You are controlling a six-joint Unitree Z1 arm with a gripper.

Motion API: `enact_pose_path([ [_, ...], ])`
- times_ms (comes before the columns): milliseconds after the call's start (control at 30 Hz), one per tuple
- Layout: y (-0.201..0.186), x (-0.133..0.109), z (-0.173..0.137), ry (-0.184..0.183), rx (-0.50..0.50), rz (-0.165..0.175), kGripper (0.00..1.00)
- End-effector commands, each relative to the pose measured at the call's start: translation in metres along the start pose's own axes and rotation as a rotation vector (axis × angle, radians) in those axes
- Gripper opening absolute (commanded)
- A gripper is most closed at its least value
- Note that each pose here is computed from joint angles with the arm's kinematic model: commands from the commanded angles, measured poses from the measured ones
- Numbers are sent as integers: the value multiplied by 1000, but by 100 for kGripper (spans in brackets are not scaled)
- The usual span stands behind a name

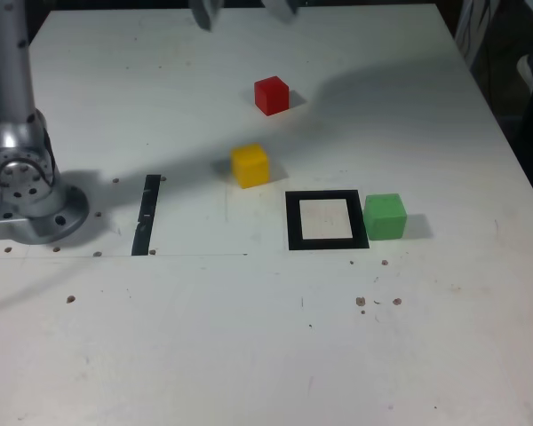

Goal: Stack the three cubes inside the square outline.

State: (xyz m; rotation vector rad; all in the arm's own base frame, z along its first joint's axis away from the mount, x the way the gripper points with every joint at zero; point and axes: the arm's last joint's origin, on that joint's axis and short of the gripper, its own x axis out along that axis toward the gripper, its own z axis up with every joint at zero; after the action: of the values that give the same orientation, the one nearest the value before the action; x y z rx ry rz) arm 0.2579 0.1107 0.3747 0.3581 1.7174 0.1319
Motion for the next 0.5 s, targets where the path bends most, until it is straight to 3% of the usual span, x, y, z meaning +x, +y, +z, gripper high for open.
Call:
enact_pose_path([
  [0, 31, 24, -12, 60, -86, -35, 99],
  [200, 66, 67, -17, 122, -218, -120, 99],
  [333, 68, 95, -4, 117, -343, -175, 99],
  [467, 68, 113, 6, 110, -484, -189, 97],
])
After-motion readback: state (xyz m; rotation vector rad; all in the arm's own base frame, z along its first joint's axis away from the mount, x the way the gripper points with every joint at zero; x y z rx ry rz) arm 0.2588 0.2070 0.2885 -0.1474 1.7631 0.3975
